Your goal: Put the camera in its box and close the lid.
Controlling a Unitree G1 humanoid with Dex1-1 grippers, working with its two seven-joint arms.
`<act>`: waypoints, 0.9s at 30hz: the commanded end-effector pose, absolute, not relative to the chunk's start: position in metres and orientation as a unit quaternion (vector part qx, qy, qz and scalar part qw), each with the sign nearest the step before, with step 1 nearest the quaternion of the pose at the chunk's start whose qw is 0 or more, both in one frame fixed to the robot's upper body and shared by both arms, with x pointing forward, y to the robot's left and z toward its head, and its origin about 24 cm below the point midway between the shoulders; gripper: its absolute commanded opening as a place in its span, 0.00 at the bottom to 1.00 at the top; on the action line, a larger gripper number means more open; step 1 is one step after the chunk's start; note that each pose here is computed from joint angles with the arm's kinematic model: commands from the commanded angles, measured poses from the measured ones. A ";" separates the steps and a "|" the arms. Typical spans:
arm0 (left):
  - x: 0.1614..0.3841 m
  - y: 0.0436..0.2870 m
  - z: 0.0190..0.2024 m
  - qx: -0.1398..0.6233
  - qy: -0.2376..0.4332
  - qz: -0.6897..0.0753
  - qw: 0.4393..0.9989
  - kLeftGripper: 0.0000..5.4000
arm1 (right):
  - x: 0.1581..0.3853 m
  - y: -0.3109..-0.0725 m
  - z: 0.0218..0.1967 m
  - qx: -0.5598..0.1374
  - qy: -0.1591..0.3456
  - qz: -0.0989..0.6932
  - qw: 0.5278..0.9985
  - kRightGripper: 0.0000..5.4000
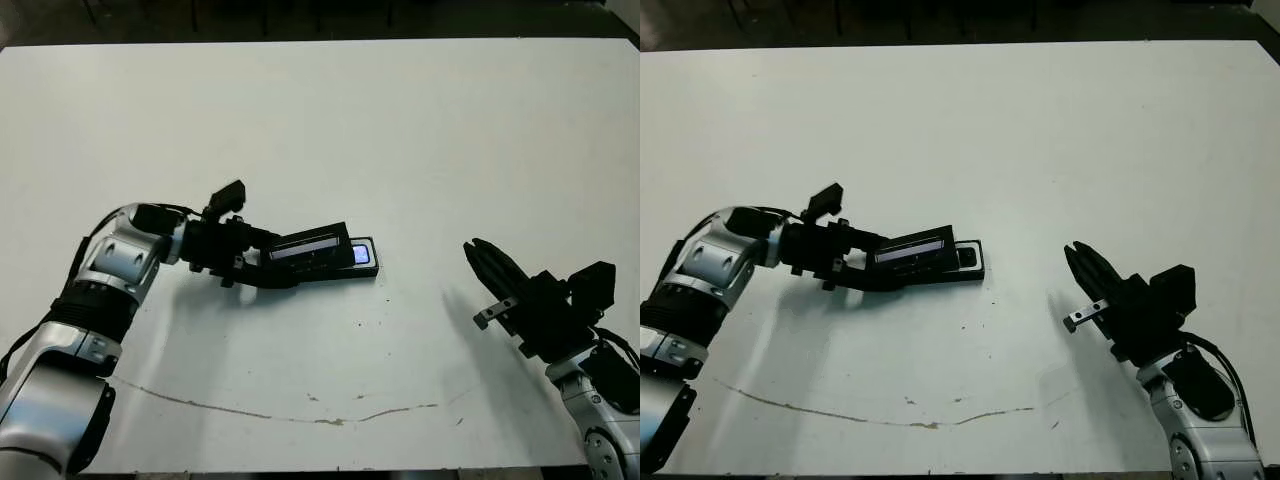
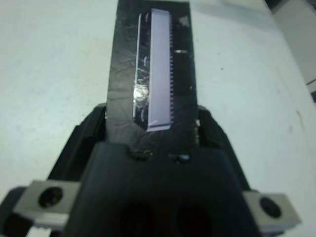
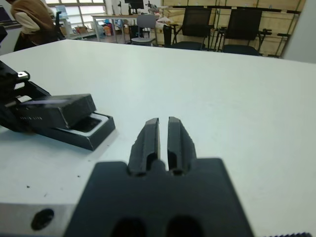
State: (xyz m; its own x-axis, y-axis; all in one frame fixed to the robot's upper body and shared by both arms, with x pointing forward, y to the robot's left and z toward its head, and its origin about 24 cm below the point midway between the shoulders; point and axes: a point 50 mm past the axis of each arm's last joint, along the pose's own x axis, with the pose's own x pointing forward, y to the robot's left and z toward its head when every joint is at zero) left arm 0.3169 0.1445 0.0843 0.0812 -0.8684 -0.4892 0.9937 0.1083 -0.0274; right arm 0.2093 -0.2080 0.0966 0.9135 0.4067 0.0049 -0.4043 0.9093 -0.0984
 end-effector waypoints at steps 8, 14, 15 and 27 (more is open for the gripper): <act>0.300 0.115 0.042 0.199 0.265 -0.664 0.671 0.52 | 0.202 -0.207 0.101 -0.046 -0.002 0.194 0.980 0.00; 0.304 0.111 0.044 0.221 0.275 -0.667 0.656 0.52 | 0.201 -0.205 0.103 -0.039 -0.005 0.194 0.980 0.00; 0.304 0.111 0.044 0.222 0.279 -0.666 0.655 0.52 | 0.200 -0.204 0.104 -0.041 -0.009 0.195 0.980 0.00; 0.319 0.096 0.053 0.230 0.315 -0.673 0.628 0.52 | 0.197 -0.199 0.109 -0.049 -0.017 0.195 0.979 0.00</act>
State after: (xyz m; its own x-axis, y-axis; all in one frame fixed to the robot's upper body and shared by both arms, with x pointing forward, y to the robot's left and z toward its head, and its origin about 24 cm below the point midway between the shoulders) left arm 0.3354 0.1014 0.0941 0.0004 -0.7740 -0.6332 0.9999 -0.0094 0.0122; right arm 0.2002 -0.2011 0.1106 0.9197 0.3914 0.0328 -0.3852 0.9151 -0.1192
